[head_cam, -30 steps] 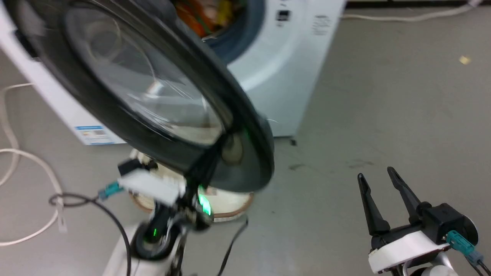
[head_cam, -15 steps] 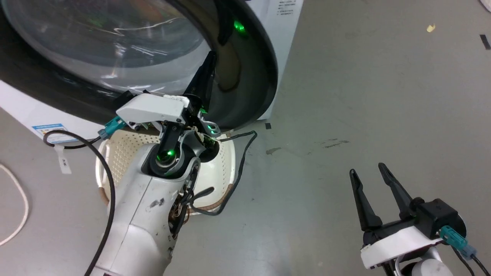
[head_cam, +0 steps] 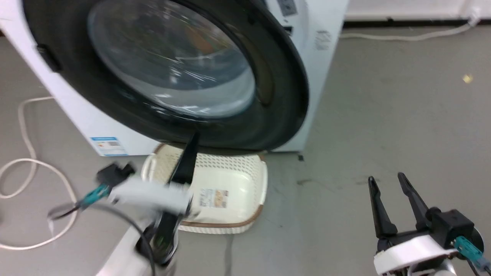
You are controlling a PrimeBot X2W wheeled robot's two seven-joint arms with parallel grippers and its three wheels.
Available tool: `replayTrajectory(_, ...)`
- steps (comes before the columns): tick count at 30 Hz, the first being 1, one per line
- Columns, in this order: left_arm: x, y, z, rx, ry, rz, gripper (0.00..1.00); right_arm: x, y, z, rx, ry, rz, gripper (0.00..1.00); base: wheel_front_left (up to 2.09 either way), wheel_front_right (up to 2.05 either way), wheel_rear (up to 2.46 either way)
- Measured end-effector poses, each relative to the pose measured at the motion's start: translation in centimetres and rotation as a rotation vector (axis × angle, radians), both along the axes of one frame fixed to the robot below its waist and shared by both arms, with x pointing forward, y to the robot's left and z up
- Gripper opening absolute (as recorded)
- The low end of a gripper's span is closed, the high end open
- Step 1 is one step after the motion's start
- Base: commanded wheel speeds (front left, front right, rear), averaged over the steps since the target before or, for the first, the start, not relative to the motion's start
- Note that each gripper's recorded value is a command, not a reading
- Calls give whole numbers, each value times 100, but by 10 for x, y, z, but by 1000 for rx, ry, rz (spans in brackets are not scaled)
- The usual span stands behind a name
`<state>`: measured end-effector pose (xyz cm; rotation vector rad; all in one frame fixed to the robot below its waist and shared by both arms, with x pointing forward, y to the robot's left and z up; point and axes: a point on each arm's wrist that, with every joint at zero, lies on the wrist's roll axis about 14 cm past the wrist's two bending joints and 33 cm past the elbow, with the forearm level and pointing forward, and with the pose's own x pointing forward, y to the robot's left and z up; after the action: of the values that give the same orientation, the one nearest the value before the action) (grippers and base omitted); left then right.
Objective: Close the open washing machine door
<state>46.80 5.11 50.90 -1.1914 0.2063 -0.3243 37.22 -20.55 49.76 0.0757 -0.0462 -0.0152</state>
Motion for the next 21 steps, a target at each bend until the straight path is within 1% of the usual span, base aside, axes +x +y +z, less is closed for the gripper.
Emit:
replayTrajectory(1, -8, 13, -2, 96, -40, 11, 100, 0, 3, 2, 2, -6, 10, 100, 0, 0, 0)
replayTrajectory(3, -21, 45, -7, 337, -125, 26, 100, -1, 15, 6, 11, -17, 44, 100, 0, 0, 0)
replayTrajectory(4, -24, 66, -4, 394, -149, 76, 100, -1, 21, 7, 14, -23, 61, 100, 0, 0, 0)
replayTrajectory(5, -27, 86, 5, 427, -177, 139, 100, 0, 26, 9, 16, -28, 78, 100, 0, 0, 0)
replayTrajectory(8, -46, 131, 28, 498, -246, 311, 100, 1, 41, 16, 20, -48, 122, 100, 0, 0, 0)
replayTrajectory(10, -63, 139, 33, 571, -281, 357, 100, 2, 50, 20, 22, -59, 150, 100, 0, 0, 0)
replayTrajectory(12, -79, 145, 38, 691, -323, 380, 100, 3, 61, 24, 22, -68, 183, 100, 0, 0, 0)
replayTrajectory(14, -92, 146, 46, 829, -380, 384, 100, 4, 70, 28, 20, -75, 211, 100, 0, 0, 0)
replayTrajectory(16, -101, 145, 51, 925, -419, 390, 100, 5, 76, 30, 19, -80, 228, 100, 0, 0, 0)
replayTrajectory(18, -109, 137, 50, 1015, -451, 362, 100, 6, 81, 31, 19, -82, 243, 100, 0, 0, 0)
replayTrajectory(19, -112, 132, 46, 1051, -454, 341, 100, 7, 83, 31, 18, -79, 249, 100, 0, 0, 0)
replayTrajectory(21, -116, 126, 37, 1082, -443, 316, 100, 9, 86, 29, 17, -68, 259, 100, 0, 0, 0)
